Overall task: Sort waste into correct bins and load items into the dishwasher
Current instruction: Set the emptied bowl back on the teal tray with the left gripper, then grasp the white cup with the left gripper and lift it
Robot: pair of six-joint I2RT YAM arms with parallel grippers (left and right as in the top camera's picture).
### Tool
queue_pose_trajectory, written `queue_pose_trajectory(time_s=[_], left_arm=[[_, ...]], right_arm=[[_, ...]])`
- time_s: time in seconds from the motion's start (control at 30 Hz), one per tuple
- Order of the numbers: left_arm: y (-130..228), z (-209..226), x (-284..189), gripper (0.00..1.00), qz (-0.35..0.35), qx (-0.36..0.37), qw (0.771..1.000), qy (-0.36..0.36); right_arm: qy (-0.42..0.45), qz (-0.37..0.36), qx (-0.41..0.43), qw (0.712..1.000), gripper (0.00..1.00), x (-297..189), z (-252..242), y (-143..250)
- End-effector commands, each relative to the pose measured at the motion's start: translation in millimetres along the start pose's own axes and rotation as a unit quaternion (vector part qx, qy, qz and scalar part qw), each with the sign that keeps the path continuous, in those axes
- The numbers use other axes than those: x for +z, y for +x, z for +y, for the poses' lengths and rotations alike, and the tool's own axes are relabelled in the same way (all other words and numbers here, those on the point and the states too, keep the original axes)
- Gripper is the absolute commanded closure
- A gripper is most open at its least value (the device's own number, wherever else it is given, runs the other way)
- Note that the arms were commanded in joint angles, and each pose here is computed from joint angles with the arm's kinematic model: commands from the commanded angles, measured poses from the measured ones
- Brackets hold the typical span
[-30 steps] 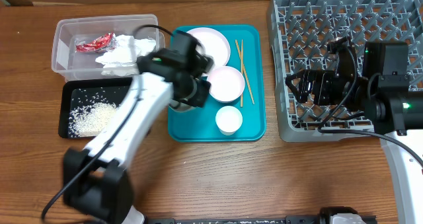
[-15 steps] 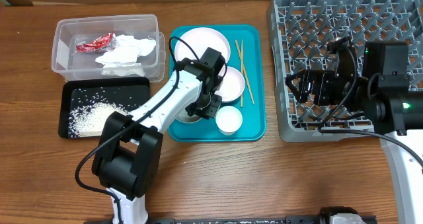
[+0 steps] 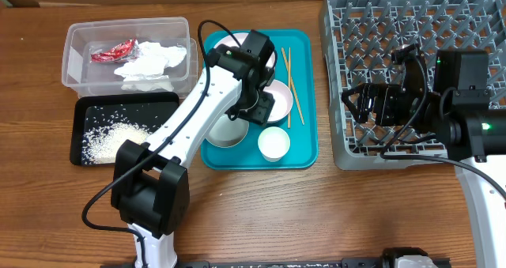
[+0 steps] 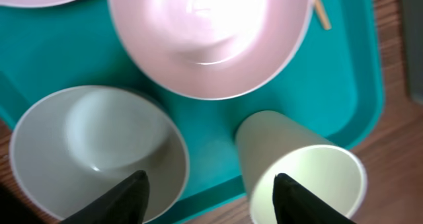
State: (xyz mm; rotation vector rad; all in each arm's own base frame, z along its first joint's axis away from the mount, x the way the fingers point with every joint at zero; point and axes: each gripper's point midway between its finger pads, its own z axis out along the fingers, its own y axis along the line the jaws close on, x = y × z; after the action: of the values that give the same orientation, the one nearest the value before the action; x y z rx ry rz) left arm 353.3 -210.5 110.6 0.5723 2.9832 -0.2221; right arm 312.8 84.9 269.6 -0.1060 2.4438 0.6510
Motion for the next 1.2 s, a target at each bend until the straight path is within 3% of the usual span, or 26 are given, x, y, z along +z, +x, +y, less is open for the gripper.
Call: queue_pose_trajectory(time_s=[0.0,0.43,0.63,0.87,1.17], left_arm=[[3,-24,-4,0.37,0.006,0.053,0.997,0.060],[41,-31,33,0.47,0.065,0.073,0.994,0.056],[43,-29,42,0.73,0.065,0.073,0.994,0.054],[42,-23,46,0.73,0.060,0.074,0.995,0.036],[39,-22,47,0.96,0.054,0.066,0.996,0.031]], right_arm=[[-0.003,-0.013,-0.004,1.000,0.00,-5,4,-8],[-0.004,-0.020,-0.008,1.000,0.00,-5,4,-11],[-0.004,-0.021,-0.009,1.000,0.00,-5,4,-12],[-0.004,-0.020,-0.008,1.000,0.00,-5,4,-12],[-0.004,-0.020,-0.008,1.000,0.00,-5,4,-12]])
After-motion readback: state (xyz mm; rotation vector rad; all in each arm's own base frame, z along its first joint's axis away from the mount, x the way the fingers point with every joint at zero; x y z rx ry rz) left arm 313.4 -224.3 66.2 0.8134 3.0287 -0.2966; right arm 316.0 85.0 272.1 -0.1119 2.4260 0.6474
